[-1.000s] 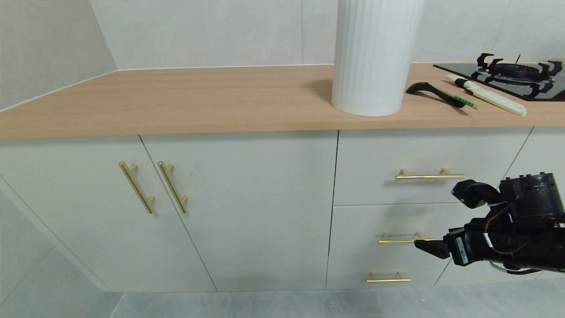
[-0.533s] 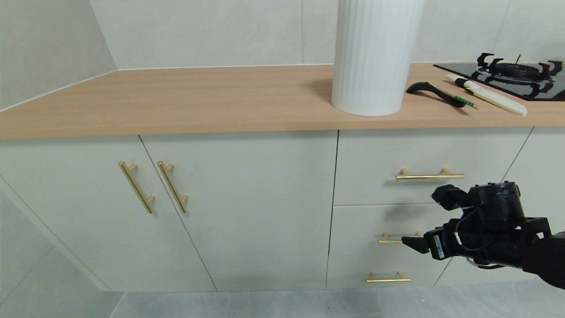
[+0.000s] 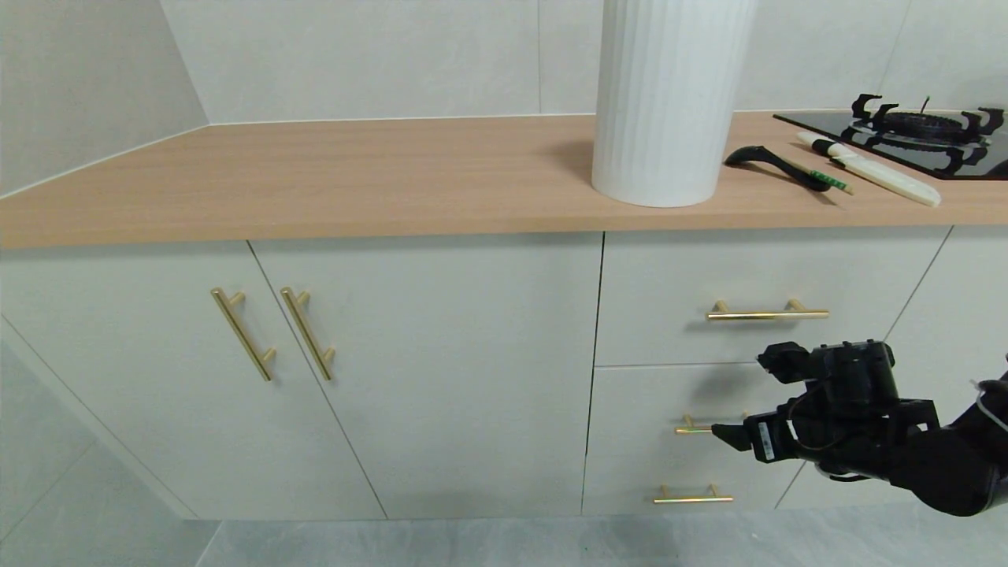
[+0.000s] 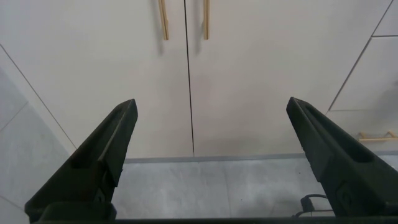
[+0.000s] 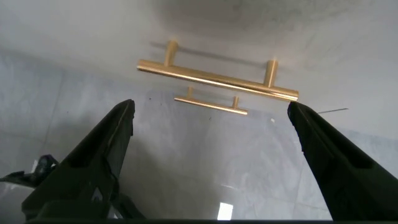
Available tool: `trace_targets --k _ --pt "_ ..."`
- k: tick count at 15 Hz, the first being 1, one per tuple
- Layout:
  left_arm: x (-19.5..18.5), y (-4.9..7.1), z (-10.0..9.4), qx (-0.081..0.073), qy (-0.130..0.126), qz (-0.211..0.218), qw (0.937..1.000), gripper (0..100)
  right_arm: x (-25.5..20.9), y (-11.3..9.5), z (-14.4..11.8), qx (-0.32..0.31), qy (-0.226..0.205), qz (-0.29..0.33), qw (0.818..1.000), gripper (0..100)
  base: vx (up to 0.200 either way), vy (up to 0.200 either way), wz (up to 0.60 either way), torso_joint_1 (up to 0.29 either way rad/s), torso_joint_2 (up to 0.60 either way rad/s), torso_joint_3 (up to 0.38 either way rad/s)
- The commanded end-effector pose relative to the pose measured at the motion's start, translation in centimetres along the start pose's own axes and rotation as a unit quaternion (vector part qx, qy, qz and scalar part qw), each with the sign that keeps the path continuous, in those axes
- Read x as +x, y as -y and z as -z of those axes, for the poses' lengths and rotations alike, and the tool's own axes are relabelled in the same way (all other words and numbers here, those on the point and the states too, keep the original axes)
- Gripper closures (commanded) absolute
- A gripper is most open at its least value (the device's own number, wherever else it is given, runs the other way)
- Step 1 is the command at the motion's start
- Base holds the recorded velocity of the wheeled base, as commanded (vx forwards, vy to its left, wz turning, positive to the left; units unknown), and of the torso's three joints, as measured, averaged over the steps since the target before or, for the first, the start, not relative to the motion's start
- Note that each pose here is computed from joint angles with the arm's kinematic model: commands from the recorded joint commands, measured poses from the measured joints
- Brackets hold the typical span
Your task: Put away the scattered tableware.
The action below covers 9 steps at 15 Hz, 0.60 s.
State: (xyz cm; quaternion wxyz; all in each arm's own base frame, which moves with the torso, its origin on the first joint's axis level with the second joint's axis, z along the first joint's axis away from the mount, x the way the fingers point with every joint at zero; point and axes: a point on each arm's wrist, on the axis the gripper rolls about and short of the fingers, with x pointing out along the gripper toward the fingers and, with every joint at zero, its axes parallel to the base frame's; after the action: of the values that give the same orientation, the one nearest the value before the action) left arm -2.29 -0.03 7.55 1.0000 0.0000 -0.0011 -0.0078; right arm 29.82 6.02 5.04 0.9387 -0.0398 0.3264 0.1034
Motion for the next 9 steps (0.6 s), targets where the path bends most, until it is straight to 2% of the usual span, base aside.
trace_targets --k 1,3,9 --pt "0.0 0.0 0.0 0.0 0.0 0.0 1.0 0 0.9 0.2 0.5 0.008 -0.005 0.003 1.0 0 0.0 0.0 0.0 0.0 0.0 0.0" --pt "0.0 0.0 0.0 0.0 0.0 0.0 1.0 0 1.2 0.6 0.3 0.033 0.01 0.011 0.999 0 0.0 0.0 0.0 0.0 0.0 0.0" --pt "0.0 0.0 0.0 0.0 0.0 0.0 1.0 0 3.1 0.8 1.3 0.035 0.003 0.037 0.999 0 0.0 0.0 0.0 0.0 0.0 0.0"
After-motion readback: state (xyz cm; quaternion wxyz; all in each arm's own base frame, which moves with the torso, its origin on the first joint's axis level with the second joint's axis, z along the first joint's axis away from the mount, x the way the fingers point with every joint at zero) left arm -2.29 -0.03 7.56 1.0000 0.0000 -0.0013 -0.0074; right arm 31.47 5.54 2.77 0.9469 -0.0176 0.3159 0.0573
